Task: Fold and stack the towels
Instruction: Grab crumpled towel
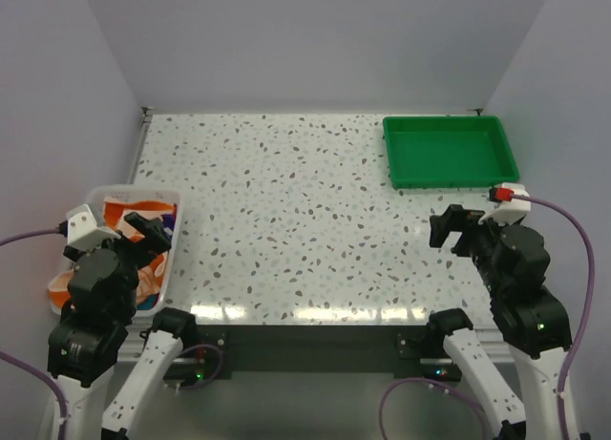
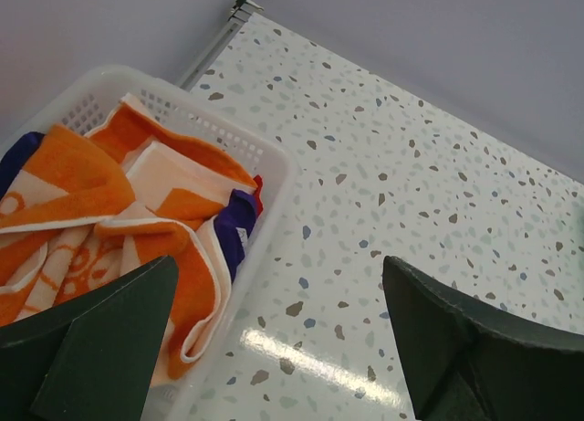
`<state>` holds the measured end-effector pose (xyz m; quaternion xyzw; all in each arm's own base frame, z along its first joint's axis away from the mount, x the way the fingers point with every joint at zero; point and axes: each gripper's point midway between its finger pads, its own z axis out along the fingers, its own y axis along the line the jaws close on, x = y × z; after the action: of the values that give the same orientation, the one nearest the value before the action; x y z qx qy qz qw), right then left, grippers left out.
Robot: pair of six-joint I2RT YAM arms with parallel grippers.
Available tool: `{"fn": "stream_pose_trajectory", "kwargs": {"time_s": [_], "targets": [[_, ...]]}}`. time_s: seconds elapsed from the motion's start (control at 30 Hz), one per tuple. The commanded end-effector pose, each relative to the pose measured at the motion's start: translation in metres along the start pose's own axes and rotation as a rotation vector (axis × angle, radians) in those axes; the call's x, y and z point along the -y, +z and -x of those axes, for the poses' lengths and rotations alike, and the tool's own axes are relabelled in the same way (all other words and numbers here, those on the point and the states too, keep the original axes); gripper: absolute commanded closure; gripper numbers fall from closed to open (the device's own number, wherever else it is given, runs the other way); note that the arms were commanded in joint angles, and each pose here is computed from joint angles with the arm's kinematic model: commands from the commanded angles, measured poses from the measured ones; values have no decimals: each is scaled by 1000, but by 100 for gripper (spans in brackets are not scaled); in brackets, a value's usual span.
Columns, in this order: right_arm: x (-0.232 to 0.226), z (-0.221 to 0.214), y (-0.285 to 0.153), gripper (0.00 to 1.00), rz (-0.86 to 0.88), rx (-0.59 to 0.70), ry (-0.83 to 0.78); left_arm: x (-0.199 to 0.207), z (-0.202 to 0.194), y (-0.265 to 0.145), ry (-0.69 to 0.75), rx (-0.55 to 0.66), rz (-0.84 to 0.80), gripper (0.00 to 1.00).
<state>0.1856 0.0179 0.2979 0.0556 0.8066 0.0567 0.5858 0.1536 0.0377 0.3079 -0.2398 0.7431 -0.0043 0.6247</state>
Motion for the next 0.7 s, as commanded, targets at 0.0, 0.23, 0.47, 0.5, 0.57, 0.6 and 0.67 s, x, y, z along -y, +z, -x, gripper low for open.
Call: {"fn": "stream_pose_trajectory", "kwargs": {"time_s": [0.0,0.23,0.47,0.5,0.57,0.6,0.67], "targets": [[-1,11,1,1,4,43,-28,6,1,6,-27,-4,-2,0],[-15,11,9,1,67,30,-45,22,-14,32,-40,-97,32,0],[-29,-7,17,1,134,-17,-91,24,-45,61,-65,-251,195,0],[-31,-9,18,1,146,-24,-95,23,-50,64,-65,-267,215,0],[-43,-17,19,1,206,-43,-111,17,-64,74,-64,-283,277,0],[-48,-20,19,1,231,-49,-118,14,-68,77,-61,-284,296,0],[-59,-28,19,1,290,-63,-147,3,-74,86,-57,-271,384,1]]}}
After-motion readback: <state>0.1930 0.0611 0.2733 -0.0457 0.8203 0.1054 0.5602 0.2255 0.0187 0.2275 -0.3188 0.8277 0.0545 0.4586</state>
